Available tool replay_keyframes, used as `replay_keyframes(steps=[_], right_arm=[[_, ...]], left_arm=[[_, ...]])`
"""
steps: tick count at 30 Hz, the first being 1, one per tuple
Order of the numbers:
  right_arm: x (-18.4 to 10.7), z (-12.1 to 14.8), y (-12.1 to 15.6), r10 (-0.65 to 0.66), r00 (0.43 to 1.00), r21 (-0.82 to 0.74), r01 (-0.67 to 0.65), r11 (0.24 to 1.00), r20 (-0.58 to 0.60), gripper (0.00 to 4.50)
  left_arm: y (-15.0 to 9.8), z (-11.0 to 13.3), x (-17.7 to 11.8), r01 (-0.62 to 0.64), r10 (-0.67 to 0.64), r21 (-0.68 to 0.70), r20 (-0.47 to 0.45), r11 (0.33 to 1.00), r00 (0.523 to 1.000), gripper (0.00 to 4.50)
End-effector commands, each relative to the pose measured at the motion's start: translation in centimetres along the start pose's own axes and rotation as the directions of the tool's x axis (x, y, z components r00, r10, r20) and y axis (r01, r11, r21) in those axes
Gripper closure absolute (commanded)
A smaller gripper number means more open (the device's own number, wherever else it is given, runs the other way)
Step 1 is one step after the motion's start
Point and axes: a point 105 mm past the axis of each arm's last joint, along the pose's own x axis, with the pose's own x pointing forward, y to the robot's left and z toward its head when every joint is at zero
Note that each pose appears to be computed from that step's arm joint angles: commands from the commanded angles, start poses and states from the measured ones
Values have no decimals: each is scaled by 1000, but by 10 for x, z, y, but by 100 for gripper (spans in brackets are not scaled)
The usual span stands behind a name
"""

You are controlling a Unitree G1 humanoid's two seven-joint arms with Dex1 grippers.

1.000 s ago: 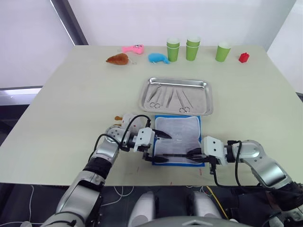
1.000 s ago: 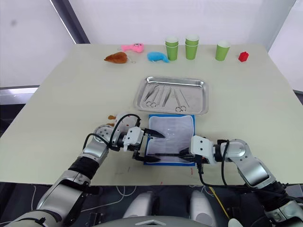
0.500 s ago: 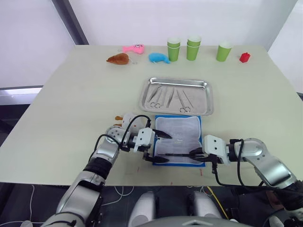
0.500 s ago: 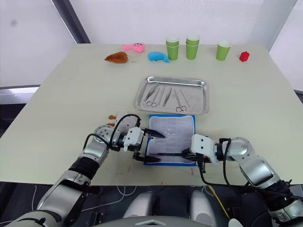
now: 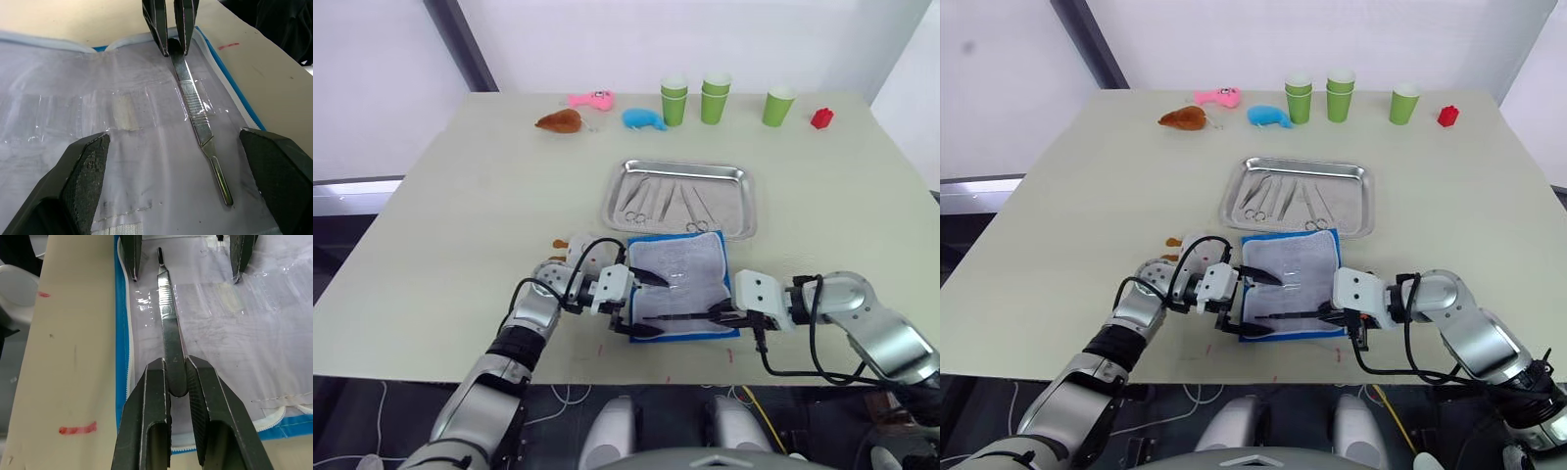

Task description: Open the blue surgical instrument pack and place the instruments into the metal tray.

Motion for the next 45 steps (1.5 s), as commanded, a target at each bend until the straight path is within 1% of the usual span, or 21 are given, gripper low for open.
replay_keyframes(steps=[1, 3, 6, 9, 15, 20, 33, 40, 43, 45], right_arm=[[-14, 17, -13, -64, 998, -70, 66, 995, 24, 450], [-14, 17, -13, -64, 998, -69, 66, 995, 24, 450], [-24, 13, -15, -62, 998, -91, 59, 994, -26, 450], [-29, 10, -15, -55, 997, -88, 50, 995, -50, 450], [-38, 2, -7, -30, 995, -64, 24, 998, -94, 450], [-47, -3, -4, -34, 992, -56, 27, 998, -122, 450], [-91, -26, -4, -95, 971, -36, 90, 995, -217, 450], [-106, -23, -5, -112, 975, -17, 111, 994, -193, 450], [-110, -13, -7, -141, 983, 38, 146, 989, -115, 450], [-110, -11, -8, -150, 984, 58, 156, 986, -94, 450]], left_arm=[[-44, -45, 9, 129, -152, -169, -129, 977, 980, 0], [-44, -45, 9, 129, -152, -169, -129, 977, 980, 0], [-44, -46, 9, 125, -148, -171, -129, 977, 981, 0], [-44, -46, 9, 123, -146, -171, -128, 977, 981, 0], [-45, -46, 9, 125, -147, -173, -126, 977, 981, 0], [-45, -46, 10, 127, -150, -173, -125, 977, 981, 0], [-43, -47, 8, 131, -155, -173, -133, 976, 979, 0], [-41, -47, 7, 133, -156, -171, -133, 976, 979, 0], [-42, -47, 7, 133, -157, -172, -134, 976, 978, 0], [-42, -48, 7, 133, -157, -172, -135, 976, 978, 0]])
